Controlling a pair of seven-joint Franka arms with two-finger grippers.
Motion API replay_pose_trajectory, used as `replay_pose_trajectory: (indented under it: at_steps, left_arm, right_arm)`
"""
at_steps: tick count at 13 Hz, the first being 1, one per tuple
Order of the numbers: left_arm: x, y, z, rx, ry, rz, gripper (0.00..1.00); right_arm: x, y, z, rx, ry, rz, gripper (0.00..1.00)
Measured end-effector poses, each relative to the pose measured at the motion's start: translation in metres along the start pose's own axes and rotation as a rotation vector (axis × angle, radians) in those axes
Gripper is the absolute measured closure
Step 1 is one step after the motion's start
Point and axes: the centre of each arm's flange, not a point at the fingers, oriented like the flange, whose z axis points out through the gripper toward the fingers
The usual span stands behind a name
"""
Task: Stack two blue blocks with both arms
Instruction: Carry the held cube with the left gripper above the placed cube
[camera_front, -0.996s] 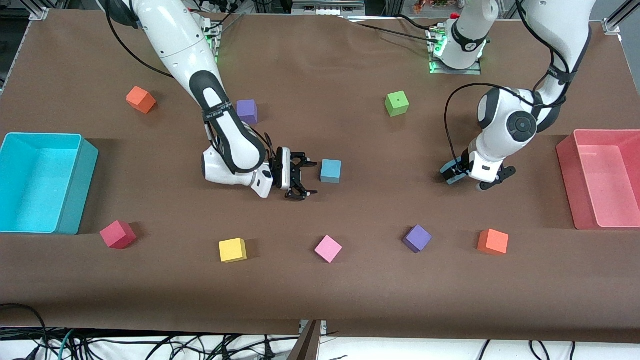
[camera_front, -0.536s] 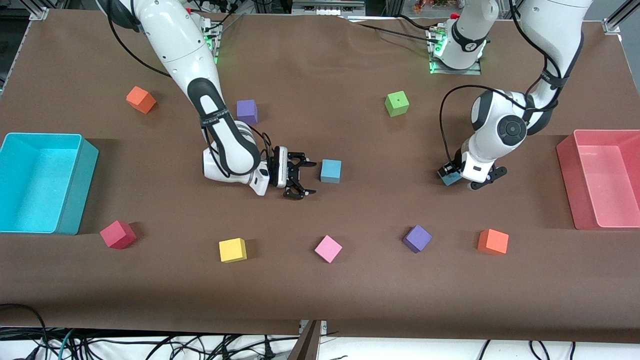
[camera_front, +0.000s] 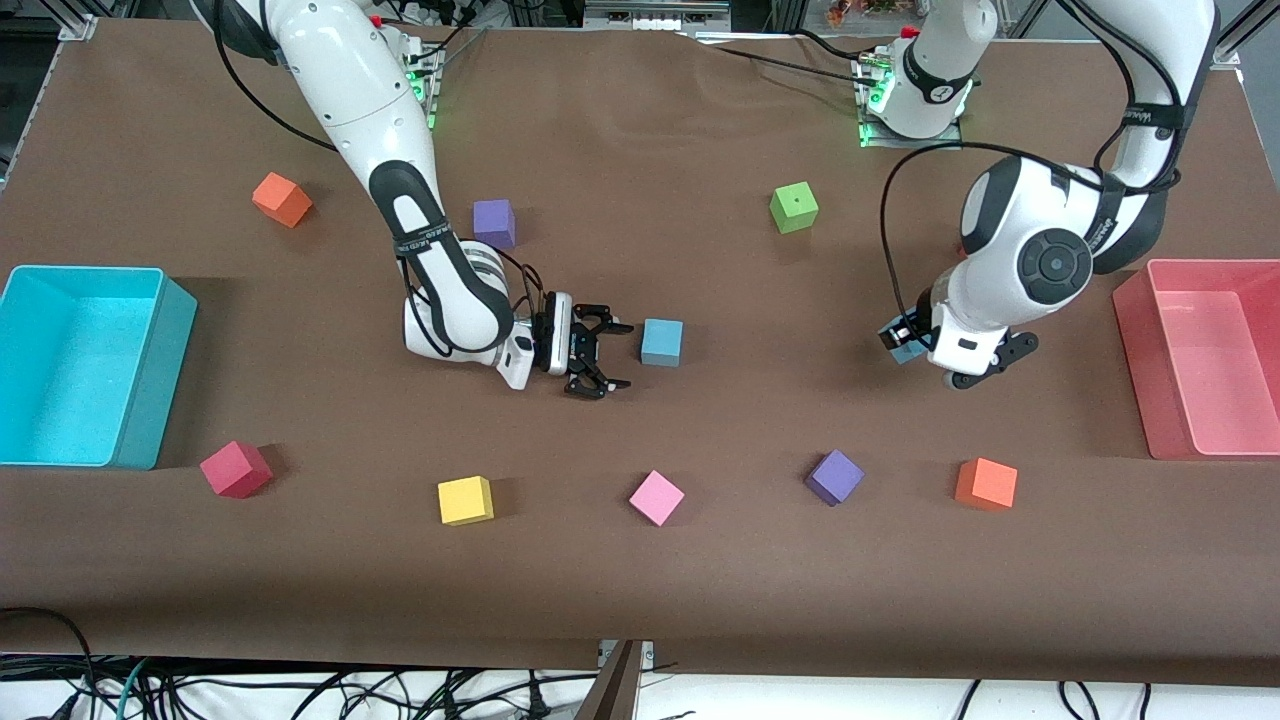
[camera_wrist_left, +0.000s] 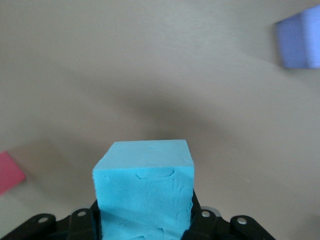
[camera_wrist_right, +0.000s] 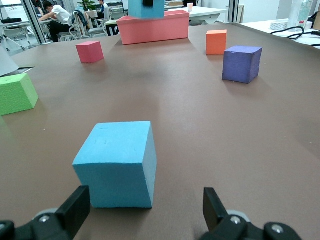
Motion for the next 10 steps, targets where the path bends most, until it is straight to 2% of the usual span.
replay_pose_trajectory:
  at_steps: [2,6,8,10]
  left_arm:
    - [-0.038,0.037,-0.016,-0.03,-0.048,-0.072,0.4]
    - [-0.118,0.119,-0.011,-0.039,-0.072,-0.128,0.4]
    - [-0.141,0.167,-0.004,-0.058,-0.089,-0.104,0.4]
    - [-0.152,0.199,0.019,-0.026,-0.04,-0.021,0.4]
  right_arm:
    - [0.001,0.0,0.001,-0.01,0.012,0.002,0.0]
    - [0.003,-0.004,0.006,-0.015,0.025,0.005,0.0]
    - [0.003,-0.004,0.006,-0.014,0.025,0.004,0.0]
    - [0.004,-0.004,0.006,-0.014,0.025,0.004,0.0]
